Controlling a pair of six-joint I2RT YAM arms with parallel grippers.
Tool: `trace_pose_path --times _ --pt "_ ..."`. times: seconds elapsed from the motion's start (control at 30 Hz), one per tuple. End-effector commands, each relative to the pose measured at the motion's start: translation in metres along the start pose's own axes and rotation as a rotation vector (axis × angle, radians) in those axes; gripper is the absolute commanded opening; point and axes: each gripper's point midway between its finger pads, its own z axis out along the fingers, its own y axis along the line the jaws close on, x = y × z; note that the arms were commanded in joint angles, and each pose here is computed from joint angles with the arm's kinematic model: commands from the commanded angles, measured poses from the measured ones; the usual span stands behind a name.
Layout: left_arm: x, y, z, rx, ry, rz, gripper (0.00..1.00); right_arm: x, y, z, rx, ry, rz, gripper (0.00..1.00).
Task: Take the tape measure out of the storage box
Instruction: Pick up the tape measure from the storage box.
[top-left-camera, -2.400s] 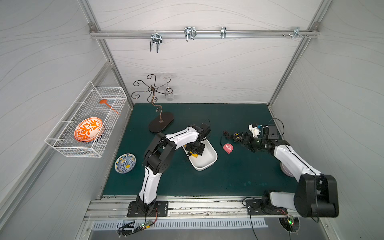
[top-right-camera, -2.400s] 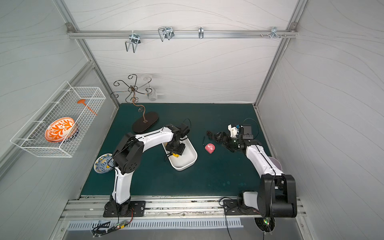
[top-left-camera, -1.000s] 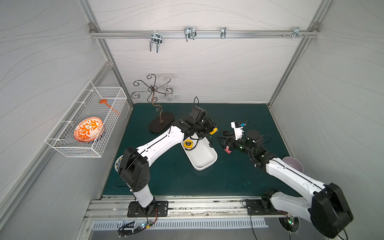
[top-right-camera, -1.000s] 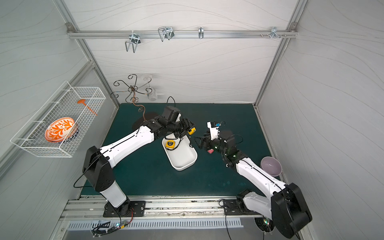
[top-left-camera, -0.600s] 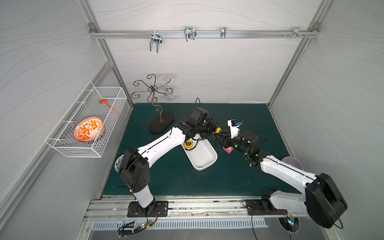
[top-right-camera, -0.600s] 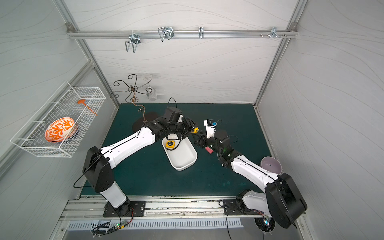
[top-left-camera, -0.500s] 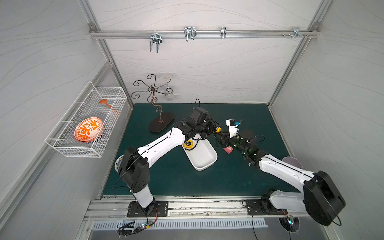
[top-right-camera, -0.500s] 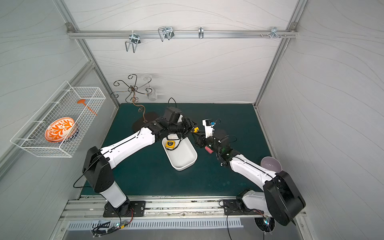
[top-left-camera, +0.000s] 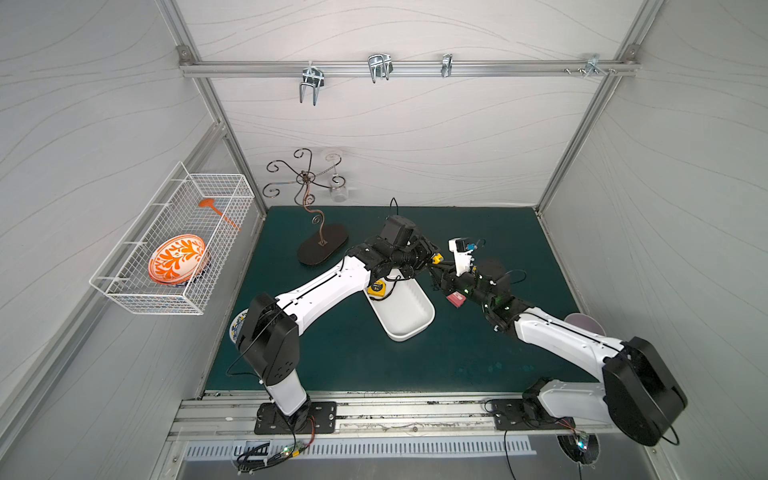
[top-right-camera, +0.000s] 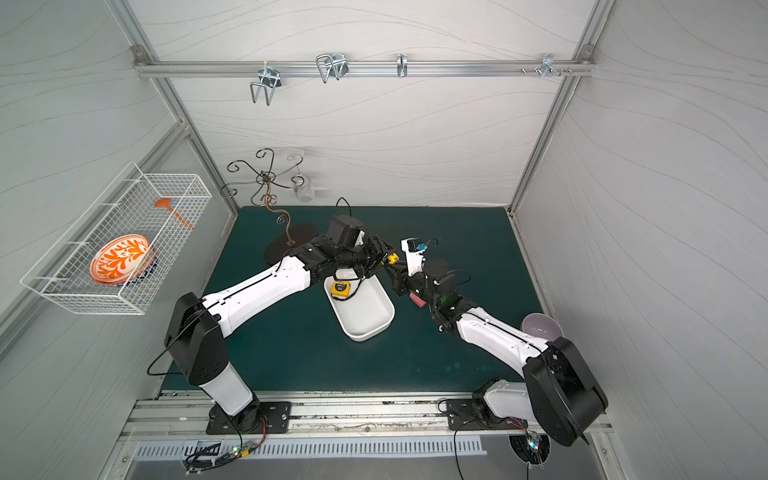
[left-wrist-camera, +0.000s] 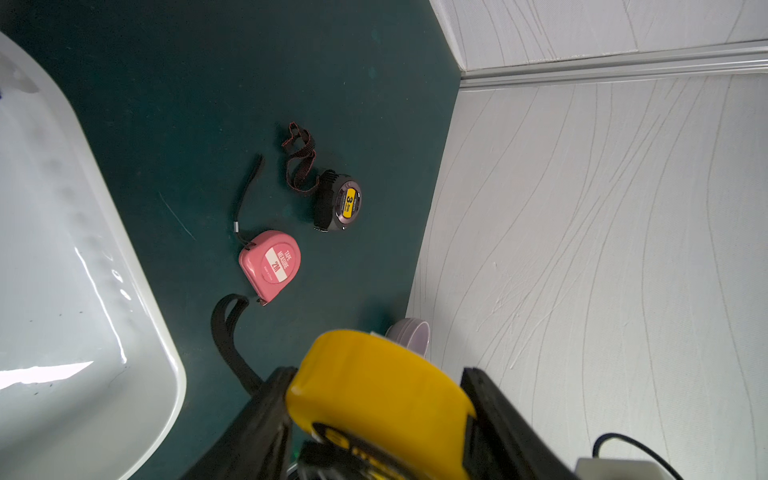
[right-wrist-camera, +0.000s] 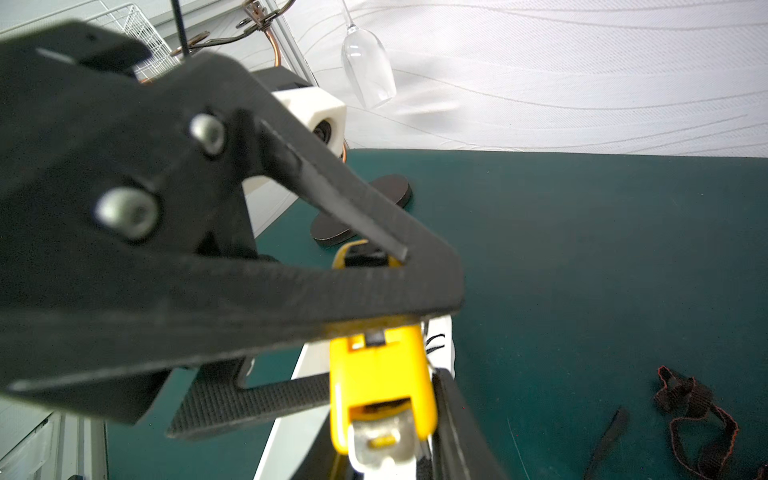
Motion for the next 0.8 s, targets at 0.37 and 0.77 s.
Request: trace_pose_path --times 0.37,0.77 --pt "-0.021 -0.018 -0.047 0.018 -0.134 0.181 0.87 -0.021 -0.042 -0.034 0.114 -0.029 0.126 0.0" --pt "-0.037 0.03 -0.071 -0.255 -0.204 0.442 1.0 0.039 -0.116 -0.079 0.202 0.116 0.565 0.0"
